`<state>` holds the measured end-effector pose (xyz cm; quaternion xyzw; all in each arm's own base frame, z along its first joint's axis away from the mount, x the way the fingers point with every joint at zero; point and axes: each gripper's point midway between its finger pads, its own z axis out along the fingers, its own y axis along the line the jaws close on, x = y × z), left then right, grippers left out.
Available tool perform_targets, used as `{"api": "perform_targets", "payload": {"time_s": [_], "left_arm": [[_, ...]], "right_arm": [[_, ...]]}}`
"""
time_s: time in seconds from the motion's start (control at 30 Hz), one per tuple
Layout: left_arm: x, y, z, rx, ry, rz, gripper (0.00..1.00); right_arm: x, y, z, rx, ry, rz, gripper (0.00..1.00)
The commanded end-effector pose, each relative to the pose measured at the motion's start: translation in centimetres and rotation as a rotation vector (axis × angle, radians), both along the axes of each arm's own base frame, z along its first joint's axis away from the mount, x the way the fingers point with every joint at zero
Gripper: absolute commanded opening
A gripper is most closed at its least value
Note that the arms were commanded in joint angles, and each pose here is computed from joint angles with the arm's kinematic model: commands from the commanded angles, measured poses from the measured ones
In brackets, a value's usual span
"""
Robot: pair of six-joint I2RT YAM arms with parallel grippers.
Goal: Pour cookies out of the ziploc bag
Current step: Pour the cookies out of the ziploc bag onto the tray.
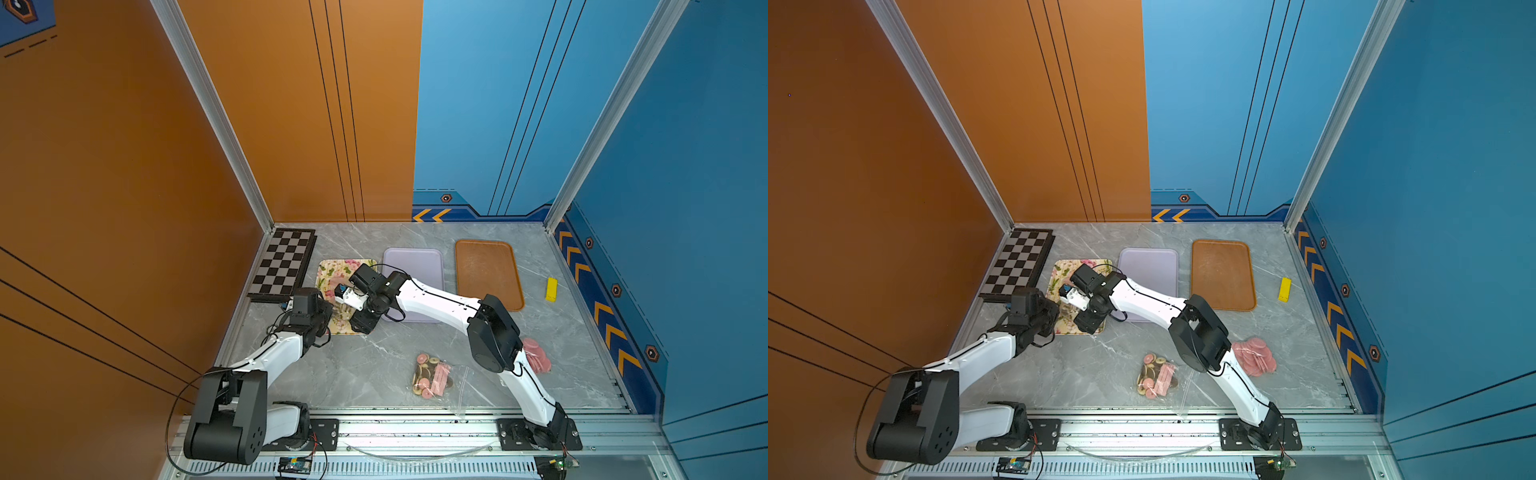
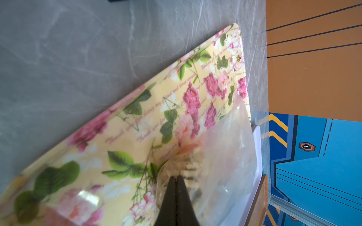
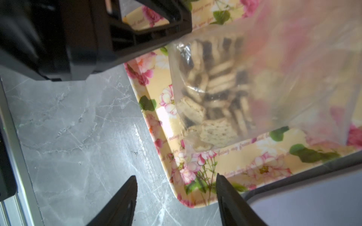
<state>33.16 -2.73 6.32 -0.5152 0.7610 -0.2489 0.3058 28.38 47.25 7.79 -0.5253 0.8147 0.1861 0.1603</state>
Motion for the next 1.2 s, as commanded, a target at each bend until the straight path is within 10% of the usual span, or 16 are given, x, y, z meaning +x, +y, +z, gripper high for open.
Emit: {"api": "perform_targets", "payload": {"time_s": [0.0,1.17], "left_arm": [[-1.2,0.7,-1.0,0.032,0.029,0.009,0.00],[-1.7,1.2,-1.0,0.050,0.022,0.012,0.00]], "right_arm": [[-0.7,-0.9,-1.7,-0.074,0.028,-0.015,0.66],[0.8,-0.1,-5.1,-0.235,-0.018,0.004,0.35]]}}
